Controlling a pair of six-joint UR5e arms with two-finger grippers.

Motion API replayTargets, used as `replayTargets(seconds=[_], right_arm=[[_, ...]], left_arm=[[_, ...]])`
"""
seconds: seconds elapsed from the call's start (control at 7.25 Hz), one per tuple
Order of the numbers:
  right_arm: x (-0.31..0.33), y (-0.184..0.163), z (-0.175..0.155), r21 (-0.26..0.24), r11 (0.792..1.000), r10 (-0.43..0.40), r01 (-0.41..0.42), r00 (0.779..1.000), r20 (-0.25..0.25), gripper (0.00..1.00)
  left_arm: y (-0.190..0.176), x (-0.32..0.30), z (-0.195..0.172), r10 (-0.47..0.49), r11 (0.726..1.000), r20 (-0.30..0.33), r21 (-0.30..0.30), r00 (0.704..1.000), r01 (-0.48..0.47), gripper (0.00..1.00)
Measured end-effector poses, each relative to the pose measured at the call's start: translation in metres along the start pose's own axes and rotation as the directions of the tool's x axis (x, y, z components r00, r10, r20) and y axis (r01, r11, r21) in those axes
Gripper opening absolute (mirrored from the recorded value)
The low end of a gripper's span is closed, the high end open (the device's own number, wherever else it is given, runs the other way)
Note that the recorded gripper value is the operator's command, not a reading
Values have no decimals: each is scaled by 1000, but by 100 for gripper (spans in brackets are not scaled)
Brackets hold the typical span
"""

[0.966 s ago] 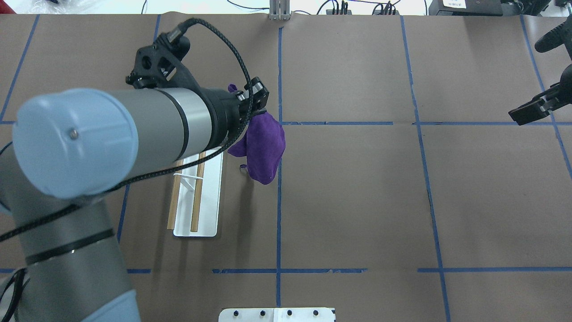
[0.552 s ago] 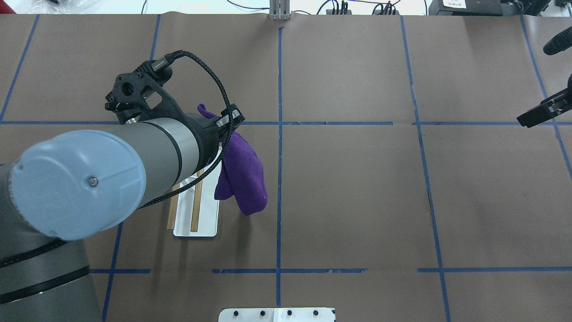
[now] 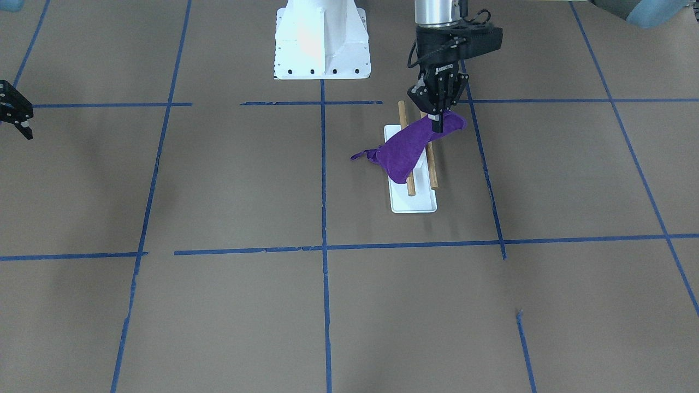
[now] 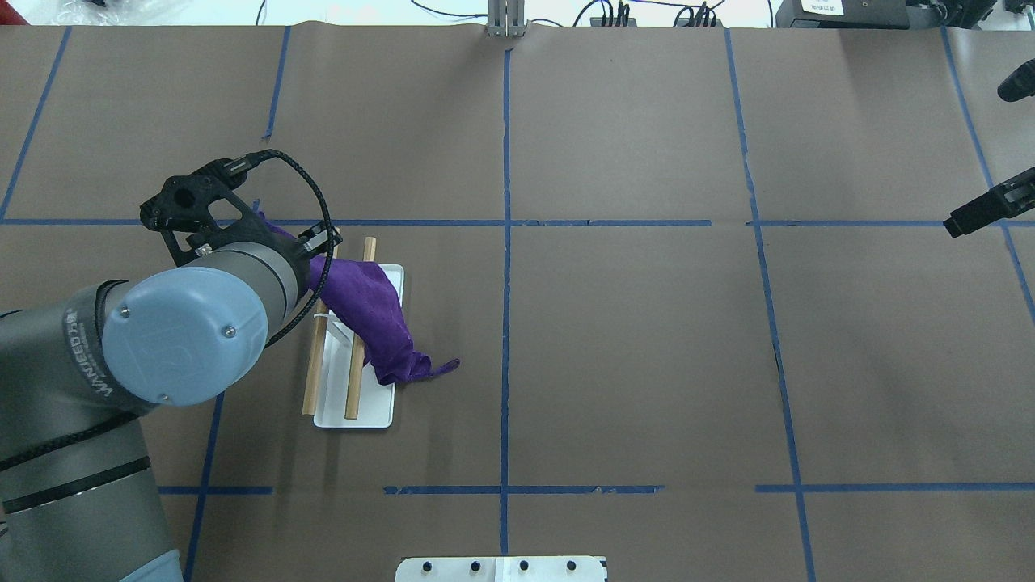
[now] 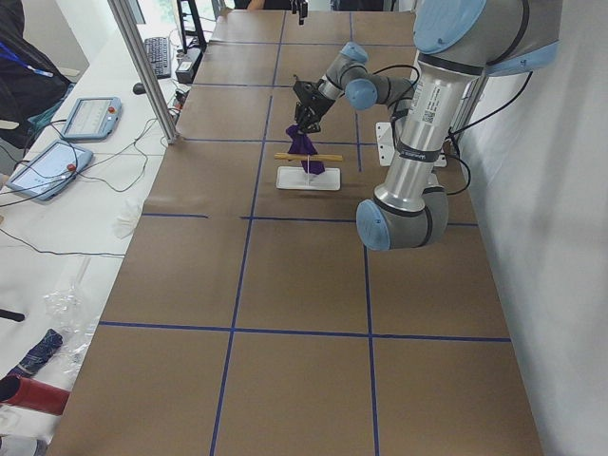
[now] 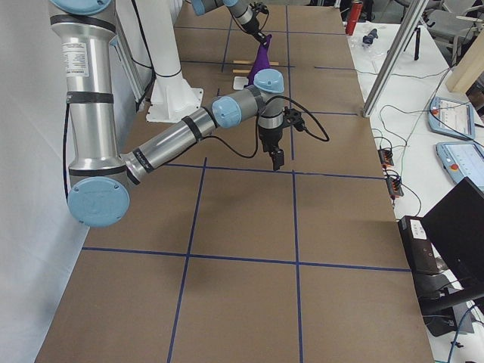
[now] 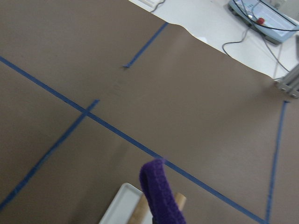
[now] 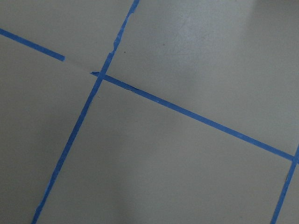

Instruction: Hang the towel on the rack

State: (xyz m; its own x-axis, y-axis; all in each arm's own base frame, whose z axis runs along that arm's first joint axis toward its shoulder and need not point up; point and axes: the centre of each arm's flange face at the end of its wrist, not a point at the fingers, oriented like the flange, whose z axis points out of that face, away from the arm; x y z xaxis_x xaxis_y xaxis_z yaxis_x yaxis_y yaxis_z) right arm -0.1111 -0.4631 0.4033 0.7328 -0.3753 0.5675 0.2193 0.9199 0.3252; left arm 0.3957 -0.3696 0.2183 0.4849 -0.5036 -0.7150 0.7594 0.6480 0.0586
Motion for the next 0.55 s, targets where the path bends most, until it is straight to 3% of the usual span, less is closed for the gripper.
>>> replayTargets(seconds=[0.28, 0.41, 0.55], right_arm=[[5, 0, 4, -10, 1000, 14, -14, 1000, 3, 100], [7, 0, 7, -16, 1000, 24, -24, 1000, 8, 100], [9, 0, 8, -19, 999, 30, -30, 999, 10, 100]], left_arm=[[4, -23, 53, 35, 997, 110, 69, 993, -42, 0], [7, -29, 74, 45, 995, 151, 85, 987, -59, 27], [11, -33, 87, 56, 993, 177, 92, 983, -73, 99]])
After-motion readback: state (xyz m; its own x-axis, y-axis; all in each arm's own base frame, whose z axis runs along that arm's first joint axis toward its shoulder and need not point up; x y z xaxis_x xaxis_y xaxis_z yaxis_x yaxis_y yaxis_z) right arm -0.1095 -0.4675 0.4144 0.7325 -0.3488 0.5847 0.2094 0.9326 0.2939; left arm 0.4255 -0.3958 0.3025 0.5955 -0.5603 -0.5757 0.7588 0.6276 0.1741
